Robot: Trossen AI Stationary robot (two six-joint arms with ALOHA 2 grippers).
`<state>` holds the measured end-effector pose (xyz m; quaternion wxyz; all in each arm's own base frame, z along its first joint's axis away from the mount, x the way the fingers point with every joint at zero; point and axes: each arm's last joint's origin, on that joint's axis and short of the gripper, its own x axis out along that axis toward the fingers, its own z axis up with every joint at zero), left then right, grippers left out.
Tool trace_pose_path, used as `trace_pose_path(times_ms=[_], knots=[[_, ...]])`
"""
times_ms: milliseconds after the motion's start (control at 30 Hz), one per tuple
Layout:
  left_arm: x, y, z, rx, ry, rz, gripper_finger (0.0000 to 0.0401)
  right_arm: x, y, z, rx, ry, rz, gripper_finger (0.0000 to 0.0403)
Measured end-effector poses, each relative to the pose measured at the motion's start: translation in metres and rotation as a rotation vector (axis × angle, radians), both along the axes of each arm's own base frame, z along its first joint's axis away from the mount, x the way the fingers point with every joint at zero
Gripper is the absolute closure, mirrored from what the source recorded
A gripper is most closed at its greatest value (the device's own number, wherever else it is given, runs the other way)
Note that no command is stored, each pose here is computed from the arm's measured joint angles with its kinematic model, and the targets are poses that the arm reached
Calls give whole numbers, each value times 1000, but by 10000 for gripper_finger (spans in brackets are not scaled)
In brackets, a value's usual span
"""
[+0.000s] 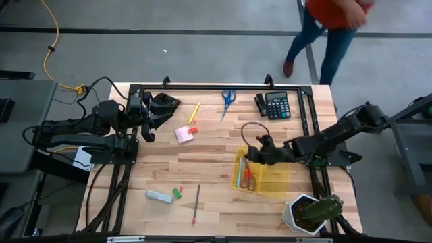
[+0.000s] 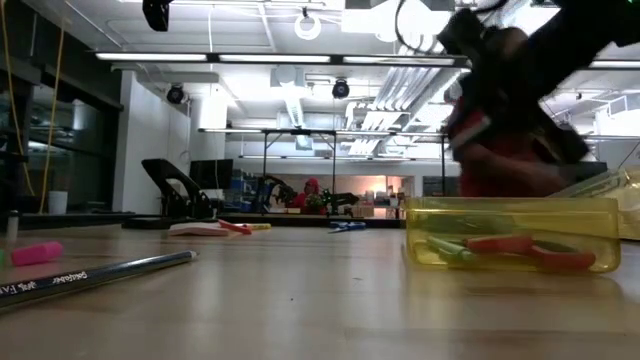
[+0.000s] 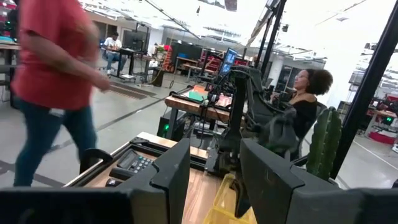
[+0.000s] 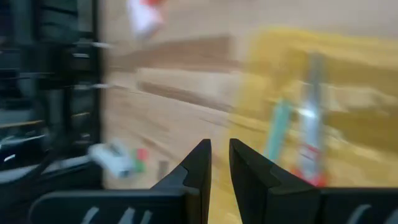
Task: Pack school essentials
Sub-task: Put the yellow pen into the supply box
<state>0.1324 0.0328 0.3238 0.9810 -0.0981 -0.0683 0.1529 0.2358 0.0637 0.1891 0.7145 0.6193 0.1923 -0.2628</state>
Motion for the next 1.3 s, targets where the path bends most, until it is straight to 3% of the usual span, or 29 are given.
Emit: trace_pose_path(times_ms=[200, 467, 633, 833, 1000, 1300], knots=[[0, 0, 0, 0, 0, -1, 270, 7, -23, 29, -268, -174, 100, 354], [0, 0, 0, -4, -1, -1, 270, 21, -53, 76, -885, -529, 295, 354], [0, 0, 0, -26, -9, -4, 270, 29, -72, 103, -1092, -558, 406, 357], [0, 0, 0, -27, -9, -6, 270, 36, -89, 146, -1222, -392, 599, 398], [0, 0, 0, -25, -8, -5, 270, 35, -93, 174, -1287, -347, 632, 400], [0, 0, 0, -25, -9, -6, 270, 35, -92, 176, -1295, -350, 647, 402]])
